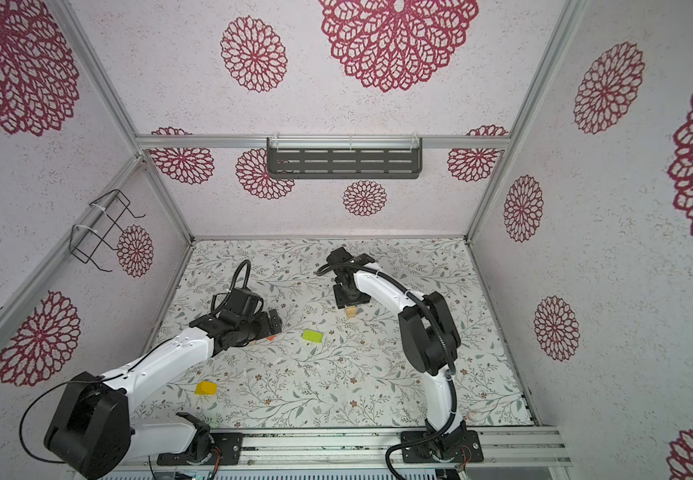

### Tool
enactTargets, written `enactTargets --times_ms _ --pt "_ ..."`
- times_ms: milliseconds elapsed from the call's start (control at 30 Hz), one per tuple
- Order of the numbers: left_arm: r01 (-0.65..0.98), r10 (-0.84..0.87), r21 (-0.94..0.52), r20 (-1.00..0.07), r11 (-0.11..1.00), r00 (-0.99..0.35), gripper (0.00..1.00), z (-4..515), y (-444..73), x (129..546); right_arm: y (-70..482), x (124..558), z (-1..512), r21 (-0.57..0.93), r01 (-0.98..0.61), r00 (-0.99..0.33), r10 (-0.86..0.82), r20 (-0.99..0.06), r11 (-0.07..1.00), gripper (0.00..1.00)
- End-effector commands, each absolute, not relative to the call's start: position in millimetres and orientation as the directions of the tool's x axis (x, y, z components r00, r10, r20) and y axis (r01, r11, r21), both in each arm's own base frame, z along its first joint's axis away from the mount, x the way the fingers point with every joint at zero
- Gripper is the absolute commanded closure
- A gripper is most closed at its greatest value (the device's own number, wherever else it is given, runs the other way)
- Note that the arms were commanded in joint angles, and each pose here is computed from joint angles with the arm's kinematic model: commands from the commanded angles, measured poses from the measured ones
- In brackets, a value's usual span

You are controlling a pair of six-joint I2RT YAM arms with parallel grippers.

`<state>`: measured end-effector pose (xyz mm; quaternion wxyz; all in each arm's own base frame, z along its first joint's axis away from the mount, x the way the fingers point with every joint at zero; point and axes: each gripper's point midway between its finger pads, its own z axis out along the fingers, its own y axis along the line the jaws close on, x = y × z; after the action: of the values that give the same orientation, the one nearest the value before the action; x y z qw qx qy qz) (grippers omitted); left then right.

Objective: Build the wood block tower
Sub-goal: 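Open the right gripper to release the plain cube on the stack, then move the right gripper over the light blue block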

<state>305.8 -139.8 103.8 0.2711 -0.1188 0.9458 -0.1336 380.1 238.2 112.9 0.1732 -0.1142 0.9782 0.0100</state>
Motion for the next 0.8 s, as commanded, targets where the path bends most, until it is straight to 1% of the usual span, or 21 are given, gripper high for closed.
enactTargets --times_ms 0,133,200,267,433,600,767 --pt "-0.125 -0.283 -0.312 -0.536 0.942 -0.796 0.03 136.3 -147.7 305.7 217.3 364.7 164.4 -0.004 -0.198 -0.881 -0.180 -0.438 0.980 0.47" --pt "-0.097 -0.248 -0.284 -0.560 0.954 -0.791 0.03 150.2 -160.4 297.2 176.4 336.6 157.9 -0.010 -0.140 -0.892 -0.131 -0.433 0.990 0.52" --pt "-0.088 -0.239 -0.279 -0.570 0.956 -0.787 0.03 153.8 -166.5 294.2 155.5 322.7 148.6 0.014 -0.097 -0.899 -0.081 -0.431 0.995 0.54" --pt "-0.082 -0.227 -0.265 -0.581 0.961 -0.782 0.03 156.1 -171.2 292.5 134.2 308.9 139.0 0.051 -0.046 -0.898 -0.019 -0.439 0.998 0.55" --pt "-0.065 -0.208 -0.257 -0.579 0.964 -0.789 0.03 155.4 -186.2 289.5 91.9 277.9 100.9 0.076 0.068 -0.903 0.094 -0.420 0.995 0.55" --pt "-0.061 -0.183 -0.228 -0.565 0.972 -0.805 0.03 147.8 -197.0 287.7 67.7 268.2 77.2 0.069 0.154 -0.887 0.168 -0.429 0.986 0.55" --pt "-0.061 -0.174 -0.218 -0.547 0.974 -0.819 0.03 135.1 -202.9 286.8 58.8 267.8 59.3 0.045 0.171 -0.897 0.174 -0.407 0.984 0.55"
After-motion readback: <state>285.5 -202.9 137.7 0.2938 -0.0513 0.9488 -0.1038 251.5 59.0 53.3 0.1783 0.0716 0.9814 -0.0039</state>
